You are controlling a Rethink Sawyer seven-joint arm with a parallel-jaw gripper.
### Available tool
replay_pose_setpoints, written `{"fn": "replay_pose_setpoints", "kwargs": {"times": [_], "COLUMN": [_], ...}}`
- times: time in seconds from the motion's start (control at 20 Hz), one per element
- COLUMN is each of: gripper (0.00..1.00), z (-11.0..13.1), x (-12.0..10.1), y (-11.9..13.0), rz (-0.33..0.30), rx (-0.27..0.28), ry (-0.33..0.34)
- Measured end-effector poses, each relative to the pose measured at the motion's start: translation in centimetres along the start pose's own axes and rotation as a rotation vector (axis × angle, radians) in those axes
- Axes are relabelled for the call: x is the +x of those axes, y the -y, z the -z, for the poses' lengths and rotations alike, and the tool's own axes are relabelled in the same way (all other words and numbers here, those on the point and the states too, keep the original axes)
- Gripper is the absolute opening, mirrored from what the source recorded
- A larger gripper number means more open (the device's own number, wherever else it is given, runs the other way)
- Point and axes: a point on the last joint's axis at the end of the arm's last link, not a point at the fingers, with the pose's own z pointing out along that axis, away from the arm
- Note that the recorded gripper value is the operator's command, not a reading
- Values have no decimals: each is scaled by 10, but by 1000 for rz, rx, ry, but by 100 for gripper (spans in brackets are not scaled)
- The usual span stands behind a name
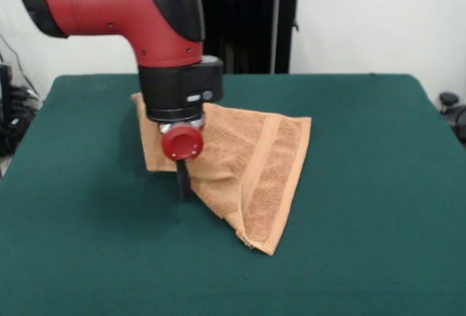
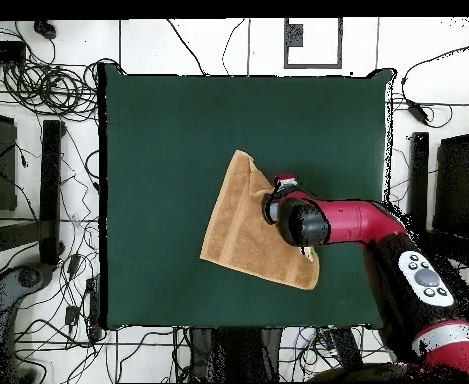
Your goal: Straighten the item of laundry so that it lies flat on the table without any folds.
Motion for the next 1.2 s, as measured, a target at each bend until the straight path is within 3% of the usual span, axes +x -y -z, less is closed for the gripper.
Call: {"fn": "replay_pose_setpoints", "kwargs": {"times": [0.4,0.7,0.9,1.2], "gripper": [100,100,100,100], "z": [23,38,46,49], "x": [53,89,103,107], "y": [-36,-48,-48,-47], "rz": [118,201,243,264], "rx": [-13,17,45,64], "ry": [27,56,84,112]}}
